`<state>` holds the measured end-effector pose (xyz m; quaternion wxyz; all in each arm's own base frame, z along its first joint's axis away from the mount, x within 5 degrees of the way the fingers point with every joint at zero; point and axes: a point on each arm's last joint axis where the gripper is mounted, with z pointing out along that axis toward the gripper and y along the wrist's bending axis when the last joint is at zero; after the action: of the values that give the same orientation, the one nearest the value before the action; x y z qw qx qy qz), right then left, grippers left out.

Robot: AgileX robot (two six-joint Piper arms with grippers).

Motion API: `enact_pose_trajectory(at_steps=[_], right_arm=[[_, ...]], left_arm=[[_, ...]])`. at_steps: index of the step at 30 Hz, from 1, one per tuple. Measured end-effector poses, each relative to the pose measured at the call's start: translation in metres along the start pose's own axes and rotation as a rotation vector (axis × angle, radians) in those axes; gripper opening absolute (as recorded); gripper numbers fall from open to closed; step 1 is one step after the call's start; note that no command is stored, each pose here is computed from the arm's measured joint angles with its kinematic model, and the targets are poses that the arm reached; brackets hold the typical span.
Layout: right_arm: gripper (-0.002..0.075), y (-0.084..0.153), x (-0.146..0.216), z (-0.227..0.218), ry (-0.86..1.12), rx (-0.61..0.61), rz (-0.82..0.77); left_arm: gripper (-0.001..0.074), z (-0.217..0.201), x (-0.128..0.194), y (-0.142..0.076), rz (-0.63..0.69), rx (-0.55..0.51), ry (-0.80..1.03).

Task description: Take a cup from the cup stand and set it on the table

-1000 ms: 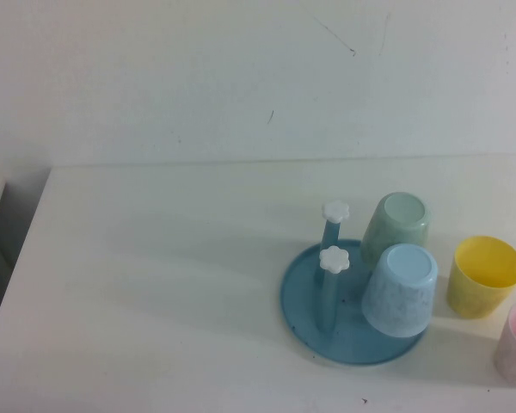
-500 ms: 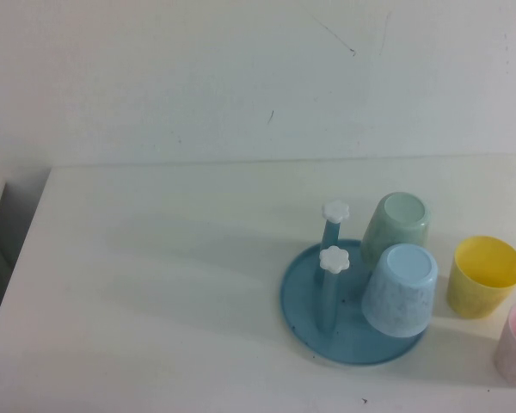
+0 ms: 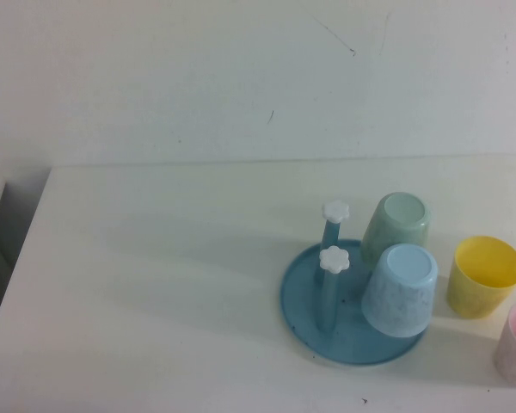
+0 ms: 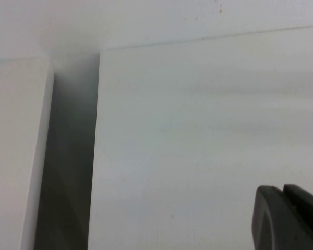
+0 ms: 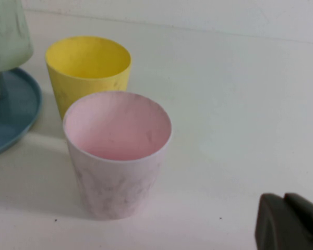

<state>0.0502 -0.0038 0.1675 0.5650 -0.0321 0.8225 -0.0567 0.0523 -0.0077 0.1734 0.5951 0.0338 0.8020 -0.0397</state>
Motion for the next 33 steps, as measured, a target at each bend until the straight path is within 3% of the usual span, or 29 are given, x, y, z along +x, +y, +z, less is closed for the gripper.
enact_pose_trajectory(at_steps=[18, 27, 33], right_arm=[[-0.0003, 0.000, -0.002, 0.001, -0.036, 0.003, 0.000], [-0.0003, -0.001, -0.014, 0.000, -0.167, 0.015, 0.000], [-0.0003, -0.003, -0.032, -0.005, -0.370, 0.034, 0.000]], left_arm=[[-0.0003, 0.000, -0.003, 0.001, 0.000, -0.005, -0.037], [-0.0004, 0.000, -0.009, 0.002, 0.000, -0.016, -0.116], [-0.0003, -0.003, -0.024, 0.004, -0.005, -0.039, -0.286]])
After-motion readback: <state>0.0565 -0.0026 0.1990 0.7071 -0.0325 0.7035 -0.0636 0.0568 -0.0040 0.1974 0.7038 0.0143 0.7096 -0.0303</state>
